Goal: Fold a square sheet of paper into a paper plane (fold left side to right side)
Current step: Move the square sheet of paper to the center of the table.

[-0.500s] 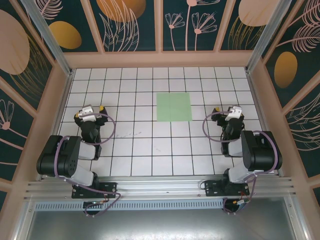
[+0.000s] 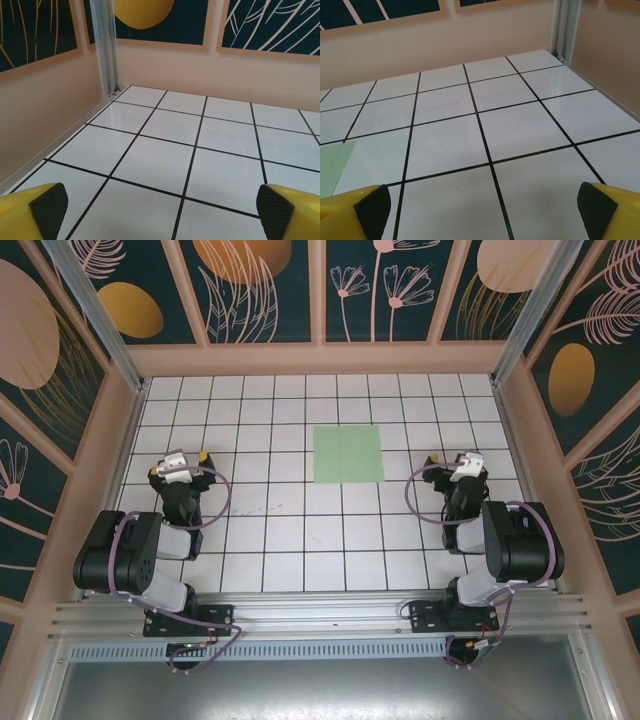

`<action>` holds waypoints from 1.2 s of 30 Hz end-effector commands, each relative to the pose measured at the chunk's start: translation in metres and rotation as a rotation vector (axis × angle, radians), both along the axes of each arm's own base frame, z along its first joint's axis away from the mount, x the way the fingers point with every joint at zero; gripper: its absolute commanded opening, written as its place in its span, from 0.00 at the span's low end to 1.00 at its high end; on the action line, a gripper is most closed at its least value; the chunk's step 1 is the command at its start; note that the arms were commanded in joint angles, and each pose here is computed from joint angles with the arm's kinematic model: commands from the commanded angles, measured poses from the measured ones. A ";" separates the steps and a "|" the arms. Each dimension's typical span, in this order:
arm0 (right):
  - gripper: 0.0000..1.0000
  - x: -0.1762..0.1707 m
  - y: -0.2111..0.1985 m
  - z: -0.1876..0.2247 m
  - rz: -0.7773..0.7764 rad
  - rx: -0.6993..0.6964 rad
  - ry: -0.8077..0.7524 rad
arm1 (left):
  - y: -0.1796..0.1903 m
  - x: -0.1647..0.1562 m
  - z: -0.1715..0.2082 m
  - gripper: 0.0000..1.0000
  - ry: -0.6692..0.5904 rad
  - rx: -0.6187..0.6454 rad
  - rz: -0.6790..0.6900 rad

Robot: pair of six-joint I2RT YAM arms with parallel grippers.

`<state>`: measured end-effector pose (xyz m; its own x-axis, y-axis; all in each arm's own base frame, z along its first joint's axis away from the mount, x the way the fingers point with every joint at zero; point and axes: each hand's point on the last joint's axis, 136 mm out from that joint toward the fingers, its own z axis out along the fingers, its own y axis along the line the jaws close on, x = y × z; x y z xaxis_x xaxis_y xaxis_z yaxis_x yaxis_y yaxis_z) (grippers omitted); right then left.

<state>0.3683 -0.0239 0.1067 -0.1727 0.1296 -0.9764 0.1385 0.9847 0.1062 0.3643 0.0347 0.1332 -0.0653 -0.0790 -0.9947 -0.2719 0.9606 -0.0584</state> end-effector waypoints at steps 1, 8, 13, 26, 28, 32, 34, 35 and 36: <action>0.99 0.005 0.002 0.015 0.018 0.011 -0.056 | 0.005 0.002 0.007 0.99 -0.028 -0.016 0.021; 0.99 0.011 -0.005 0.025 -0.016 0.028 -0.014 | 0.006 -0.006 0.023 0.99 -0.057 -0.012 0.027; 0.99 0.025 0.011 0.048 0.054 0.085 0.098 | -0.004 -0.007 0.066 0.99 -0.065 -0.113 -0.027; 0.99 0.060 0.144 0.016 0.253 0.135 0.460 | -0.137 -0.010 0.035 0.99 0.255 -0.641 -0.484; 0.99 0.069 0.165 -0.004 0.264 0.114 0.531 | -0.161 -0.017 0.023 0.98 0.318 -0.669 -0.548; 0.99 0.090 0.195 -0.040 0.262 0.083 0.639 | -0.183 -0.026 0.015 0.98 0.356 -0.676 -0.591; 0.99 0.099 0.206 -0.056 0.260 0.067 0.679 | -0.187 -0.026 0.010 0.99 0.373 -0.661 -0.591; 0.99 0.103 0.213 -0.063 0.262 0.050 0.694 | -0.188 -0.026 0.008 0.99 0.387 -0.656 -0.590; 0.99 0.107 0.220 -0.068 0.265 0.022 0.702 | -0.190 -0.026 0.005 0.98 0.399 -0.650 -0.594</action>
<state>0.4750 0.1921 0.0509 -0.7434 0.0373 -0.6679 -0.0937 0.9828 0.1591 0.3369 -0.1490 0.1399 -0.5696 -0.4544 -0.6849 0.1397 0.7676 -0.6255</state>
